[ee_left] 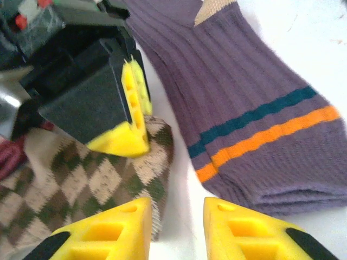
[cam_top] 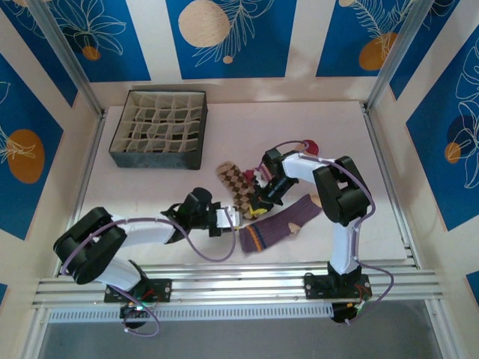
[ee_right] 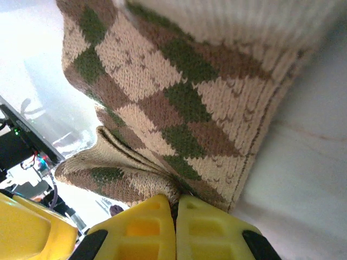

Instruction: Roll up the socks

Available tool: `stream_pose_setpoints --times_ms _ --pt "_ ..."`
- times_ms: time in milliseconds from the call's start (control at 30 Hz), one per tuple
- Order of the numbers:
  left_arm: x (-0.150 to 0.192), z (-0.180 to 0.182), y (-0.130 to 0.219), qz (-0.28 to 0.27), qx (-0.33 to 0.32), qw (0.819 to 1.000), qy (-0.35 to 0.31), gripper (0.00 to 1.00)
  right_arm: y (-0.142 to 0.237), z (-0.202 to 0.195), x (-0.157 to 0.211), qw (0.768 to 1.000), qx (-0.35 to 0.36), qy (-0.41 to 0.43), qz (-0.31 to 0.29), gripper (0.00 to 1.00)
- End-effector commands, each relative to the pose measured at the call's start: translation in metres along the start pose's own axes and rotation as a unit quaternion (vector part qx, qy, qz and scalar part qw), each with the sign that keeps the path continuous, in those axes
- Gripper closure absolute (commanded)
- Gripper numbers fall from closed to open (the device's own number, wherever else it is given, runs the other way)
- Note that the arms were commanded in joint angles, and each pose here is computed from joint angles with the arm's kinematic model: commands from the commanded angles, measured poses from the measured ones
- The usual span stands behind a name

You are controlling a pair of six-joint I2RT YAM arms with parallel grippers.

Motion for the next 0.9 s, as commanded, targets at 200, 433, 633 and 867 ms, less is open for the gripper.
stream_pose_setpoints --times_ms 200,433,633,867 --pt "-0.005 0.021 -0.023 0.037 -0.027 0.999 -0.004 0.73 -0.005 -0.001 0.006 0.999 -0.004 -0.011 0.038 1.0" --pt "0.012 0.022 -0.046 0.065 0.006 0.995 0.08 0.76 -0.008 0.001 0.004 0.999 -0.01 -0.005 0.046 1.0" --pt "0.034 0.016 -0.057 0.101 0.029 0.982 0.158 0.8 0.001 0.003 0.003 1.0 -0.018 0.006 0.016 0.82" --pt "0.052 0.013 -0.059 0.126 0.052 0.959 0.248 0.86 0.03 0.008 0.006 0.994 -0.053 0.028 -0.087 0.64"
Point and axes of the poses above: each hand's point on the last joint's axis, 136 mm out from that joint toward the fingers, its own y axis back along the fingers, its own z axis along the line the jaws close on, x = y × z, the point moved 7 cm from there along y, back along the fingers, and after that the axes turned 7 degrees about -y, right-handed, at the moved point
